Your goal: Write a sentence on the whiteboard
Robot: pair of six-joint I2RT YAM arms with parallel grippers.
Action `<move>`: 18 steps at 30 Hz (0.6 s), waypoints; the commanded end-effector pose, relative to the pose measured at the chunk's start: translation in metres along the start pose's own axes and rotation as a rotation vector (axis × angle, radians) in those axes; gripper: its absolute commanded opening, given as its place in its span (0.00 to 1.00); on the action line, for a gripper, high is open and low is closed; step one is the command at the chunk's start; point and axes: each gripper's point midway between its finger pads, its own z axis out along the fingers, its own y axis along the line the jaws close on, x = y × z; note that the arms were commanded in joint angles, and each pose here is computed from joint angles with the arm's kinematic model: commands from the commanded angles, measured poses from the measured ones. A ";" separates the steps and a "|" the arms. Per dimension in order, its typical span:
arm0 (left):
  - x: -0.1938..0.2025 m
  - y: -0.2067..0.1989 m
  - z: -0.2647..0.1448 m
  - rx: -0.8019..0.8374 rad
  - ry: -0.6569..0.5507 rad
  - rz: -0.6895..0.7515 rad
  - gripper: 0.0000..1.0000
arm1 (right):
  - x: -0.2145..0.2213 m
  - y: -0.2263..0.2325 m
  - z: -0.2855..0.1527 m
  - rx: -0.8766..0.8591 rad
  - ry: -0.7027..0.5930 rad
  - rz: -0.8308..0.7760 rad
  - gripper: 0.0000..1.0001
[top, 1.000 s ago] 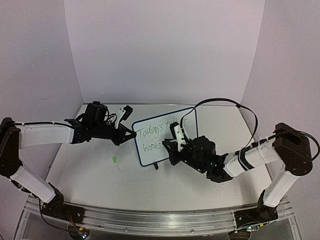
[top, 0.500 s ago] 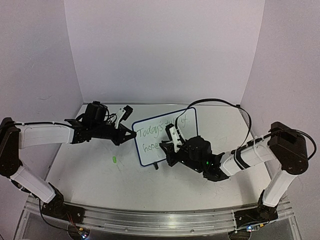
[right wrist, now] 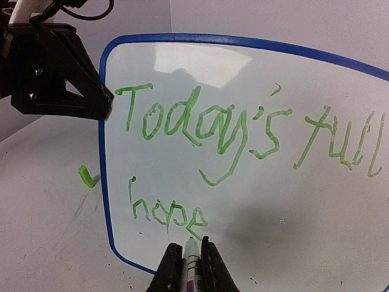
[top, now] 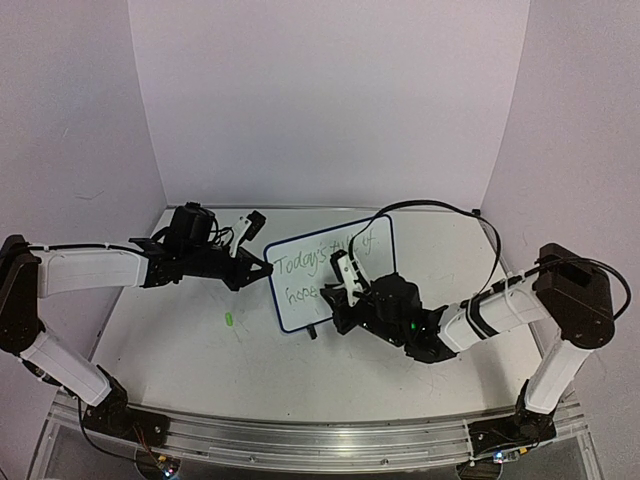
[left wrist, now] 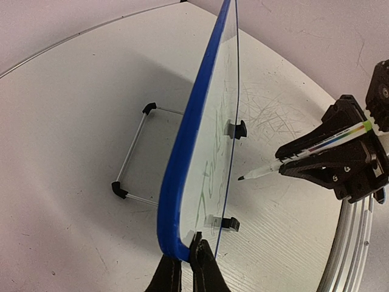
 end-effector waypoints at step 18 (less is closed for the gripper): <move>0.001 0.020 -0.002 -0.100 0.021 0.071 0.00 | -0.012 -0.016 0.009 0.115 -0.043 0.027 0.00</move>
